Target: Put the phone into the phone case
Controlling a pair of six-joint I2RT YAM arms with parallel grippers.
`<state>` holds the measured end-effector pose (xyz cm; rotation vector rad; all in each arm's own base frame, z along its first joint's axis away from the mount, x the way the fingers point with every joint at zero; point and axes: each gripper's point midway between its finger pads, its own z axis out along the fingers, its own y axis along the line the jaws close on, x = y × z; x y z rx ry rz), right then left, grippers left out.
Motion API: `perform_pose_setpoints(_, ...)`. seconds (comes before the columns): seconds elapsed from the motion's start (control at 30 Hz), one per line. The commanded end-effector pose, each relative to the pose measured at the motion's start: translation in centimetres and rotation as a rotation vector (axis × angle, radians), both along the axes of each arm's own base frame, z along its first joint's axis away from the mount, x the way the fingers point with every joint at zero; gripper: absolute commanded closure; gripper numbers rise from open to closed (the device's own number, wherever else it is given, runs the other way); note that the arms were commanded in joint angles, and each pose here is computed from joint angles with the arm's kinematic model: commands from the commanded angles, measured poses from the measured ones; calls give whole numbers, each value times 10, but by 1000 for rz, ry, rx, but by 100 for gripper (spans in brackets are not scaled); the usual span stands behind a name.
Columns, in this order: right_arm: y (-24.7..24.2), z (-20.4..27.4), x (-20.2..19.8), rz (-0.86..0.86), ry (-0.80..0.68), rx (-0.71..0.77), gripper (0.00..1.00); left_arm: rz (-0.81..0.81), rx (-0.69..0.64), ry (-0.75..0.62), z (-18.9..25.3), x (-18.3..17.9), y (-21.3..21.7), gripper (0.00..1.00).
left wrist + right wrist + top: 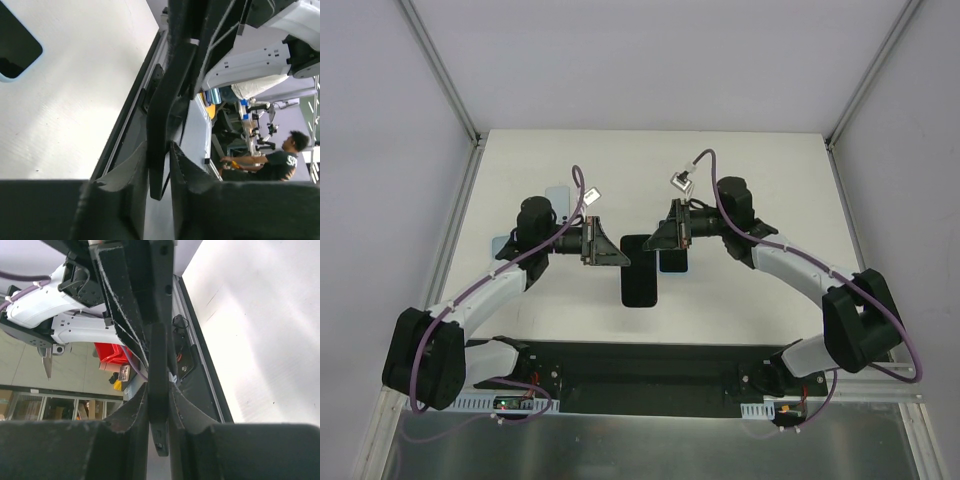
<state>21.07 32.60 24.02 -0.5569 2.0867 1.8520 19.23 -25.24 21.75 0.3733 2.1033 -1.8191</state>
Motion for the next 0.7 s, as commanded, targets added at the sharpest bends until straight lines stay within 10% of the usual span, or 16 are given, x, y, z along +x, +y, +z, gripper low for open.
perform_pose_setpoints(0.0,5,28,10,-18,-32,57,74,-11,-23,-37,6,1,-4,96)
perform_pose_setpoints(0.2,-1,15,16,-67,29,34,50,4,-13,10,-1,7,-6,100)
perform_pose_setpoints(0.67,-13,-13,13,-81,54,-2,69,80,23,80,-7,29,-10,100)
